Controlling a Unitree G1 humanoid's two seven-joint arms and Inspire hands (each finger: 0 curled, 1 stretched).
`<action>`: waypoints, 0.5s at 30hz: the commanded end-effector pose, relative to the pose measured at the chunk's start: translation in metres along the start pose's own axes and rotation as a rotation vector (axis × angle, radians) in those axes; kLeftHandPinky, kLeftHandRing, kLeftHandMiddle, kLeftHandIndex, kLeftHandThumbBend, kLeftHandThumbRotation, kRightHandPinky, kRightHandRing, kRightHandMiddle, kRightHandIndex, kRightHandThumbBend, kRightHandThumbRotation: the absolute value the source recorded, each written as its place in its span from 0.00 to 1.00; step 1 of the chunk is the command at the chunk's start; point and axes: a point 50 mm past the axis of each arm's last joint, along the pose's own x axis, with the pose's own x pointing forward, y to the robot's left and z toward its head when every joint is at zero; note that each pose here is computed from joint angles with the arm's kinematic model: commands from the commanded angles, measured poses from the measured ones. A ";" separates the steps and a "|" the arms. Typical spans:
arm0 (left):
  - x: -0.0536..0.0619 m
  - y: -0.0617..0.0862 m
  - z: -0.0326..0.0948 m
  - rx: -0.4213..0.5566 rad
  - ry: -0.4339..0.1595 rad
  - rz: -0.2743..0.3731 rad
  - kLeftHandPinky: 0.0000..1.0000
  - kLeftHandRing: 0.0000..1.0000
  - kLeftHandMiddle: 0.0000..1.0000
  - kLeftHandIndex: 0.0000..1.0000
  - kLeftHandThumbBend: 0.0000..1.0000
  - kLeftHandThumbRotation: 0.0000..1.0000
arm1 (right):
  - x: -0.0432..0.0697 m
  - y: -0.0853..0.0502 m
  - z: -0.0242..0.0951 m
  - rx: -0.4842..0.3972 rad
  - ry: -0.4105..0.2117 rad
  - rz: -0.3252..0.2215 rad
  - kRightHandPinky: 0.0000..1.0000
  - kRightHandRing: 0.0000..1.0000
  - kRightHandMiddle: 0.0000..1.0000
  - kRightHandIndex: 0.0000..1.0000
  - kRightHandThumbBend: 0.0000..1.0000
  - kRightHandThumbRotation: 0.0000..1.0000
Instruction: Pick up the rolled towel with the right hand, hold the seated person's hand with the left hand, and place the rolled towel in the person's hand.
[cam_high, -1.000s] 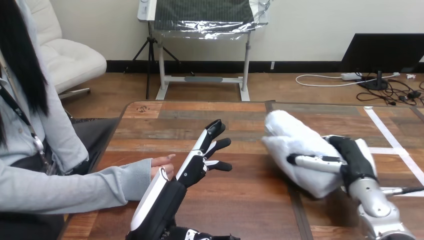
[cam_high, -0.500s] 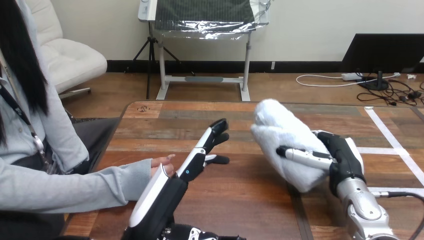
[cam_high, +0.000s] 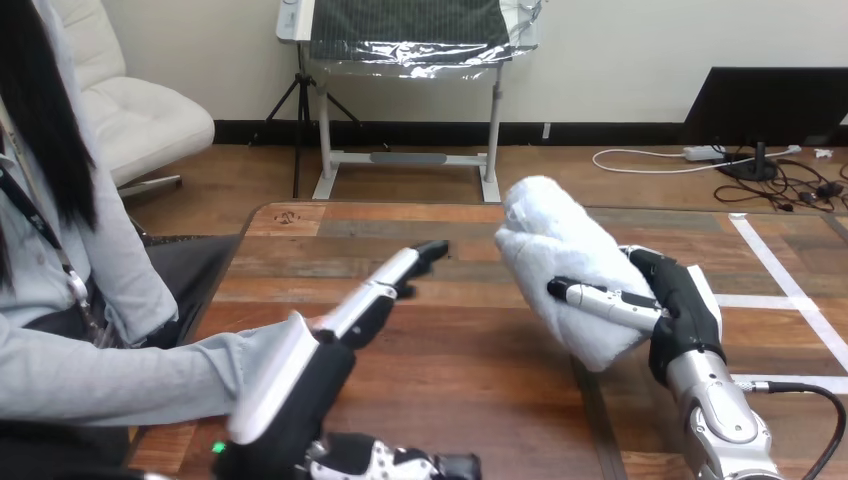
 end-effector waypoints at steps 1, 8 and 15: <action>0.009 0.027 0.005 0.146 -0.036 0.065 0.81 0.89 0.94 0.92 1.00 0.33 | 0.009 0.006 0.028 0.055 -0.158 -0.002 0.30 0.35 0.46 0.46 0.85 0.00; 0.010 0.046 -0.003 0.263 0.026 0.075 0.80 0.88 0.93 0.91 1.00 0.28 | 0.007 0.010 0.027 0.062 -0.178 0.006 0.29 0.34 0.45 0.45 0.86 0.00; 0.011 0.062 -0.009 0.337 0.078 0.069 0.80 0.87 0.92 0.90 1.00 0.25 | 0.006 0.012 0.027 0.064 -0.194 0.009 0.29 0.34 0.44 0.45 0.86 0.00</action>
